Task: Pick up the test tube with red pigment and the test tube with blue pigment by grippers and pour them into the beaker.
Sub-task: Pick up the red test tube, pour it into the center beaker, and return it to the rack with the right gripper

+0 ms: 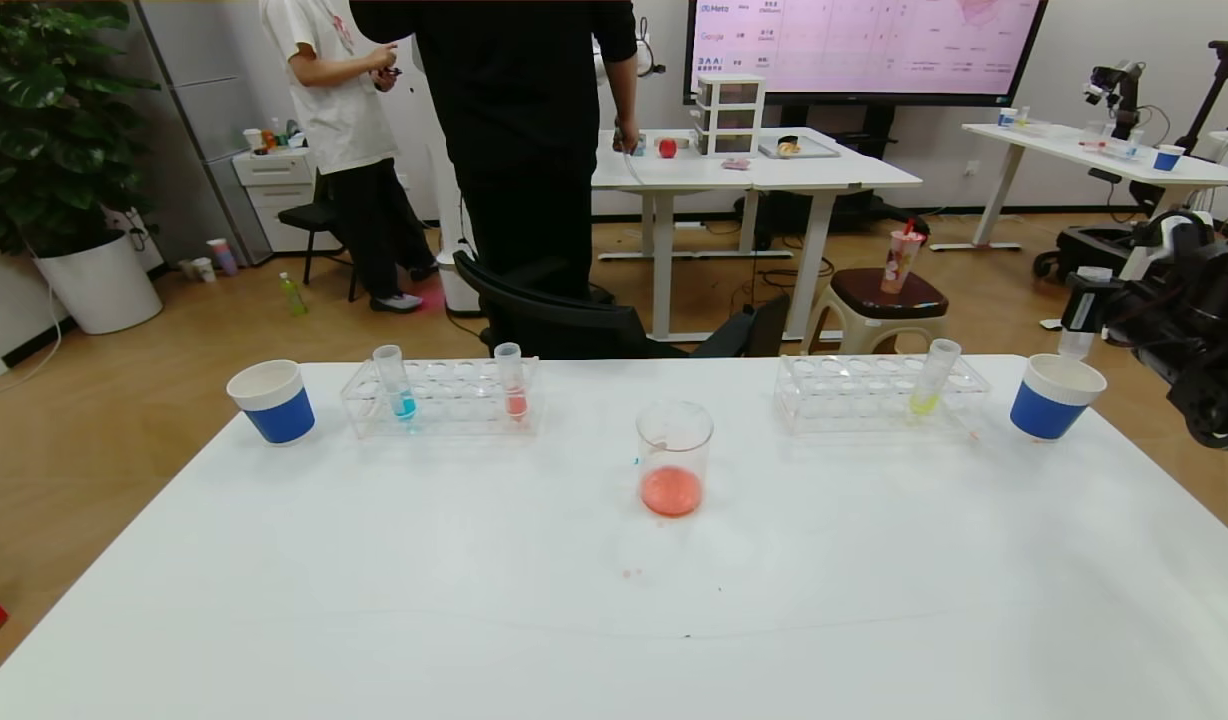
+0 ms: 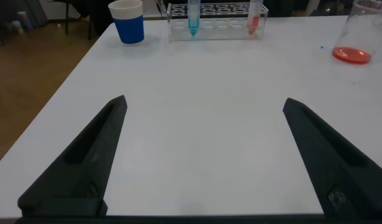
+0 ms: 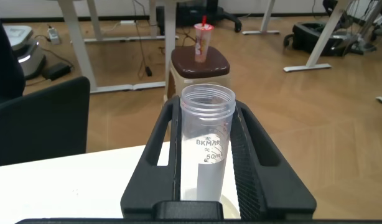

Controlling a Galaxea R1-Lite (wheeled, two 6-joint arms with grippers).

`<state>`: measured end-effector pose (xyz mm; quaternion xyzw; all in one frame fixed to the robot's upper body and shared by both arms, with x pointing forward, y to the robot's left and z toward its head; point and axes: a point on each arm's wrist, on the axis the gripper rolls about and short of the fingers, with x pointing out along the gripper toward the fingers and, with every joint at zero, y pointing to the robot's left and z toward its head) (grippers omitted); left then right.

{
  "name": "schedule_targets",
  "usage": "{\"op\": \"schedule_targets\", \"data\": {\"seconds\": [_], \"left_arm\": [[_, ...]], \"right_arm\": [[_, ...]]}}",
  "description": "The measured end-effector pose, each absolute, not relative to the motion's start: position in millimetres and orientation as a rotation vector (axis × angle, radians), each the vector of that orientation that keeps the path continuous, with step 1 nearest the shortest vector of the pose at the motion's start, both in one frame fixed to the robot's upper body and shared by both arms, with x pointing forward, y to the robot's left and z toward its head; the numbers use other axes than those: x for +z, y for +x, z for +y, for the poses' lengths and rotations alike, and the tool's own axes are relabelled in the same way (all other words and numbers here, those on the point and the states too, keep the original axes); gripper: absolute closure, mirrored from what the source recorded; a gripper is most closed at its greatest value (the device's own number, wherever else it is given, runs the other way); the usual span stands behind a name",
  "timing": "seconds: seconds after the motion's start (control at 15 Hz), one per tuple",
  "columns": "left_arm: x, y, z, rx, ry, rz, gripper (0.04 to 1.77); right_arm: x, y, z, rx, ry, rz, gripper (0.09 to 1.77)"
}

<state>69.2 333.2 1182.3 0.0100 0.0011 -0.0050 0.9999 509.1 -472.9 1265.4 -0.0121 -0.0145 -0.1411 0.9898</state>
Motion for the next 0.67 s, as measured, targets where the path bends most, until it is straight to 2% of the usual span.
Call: {"op": "schedule_targets", "data": {"seconds": [0.4,0.67], "left_arm": [[1182.3,69.2,333.2,-0.01,0.02,0.002,0.06],[1182.3,69.2,333.2,-0.01,0.02,0.002,0.06]], "right_arm": [[1220.8,517.3,-485.6,-0.304,-0.016,0.014,1.37],[1201.7,515.8,-485.1,-0.304,-0.011,0.047,1.37]]}}
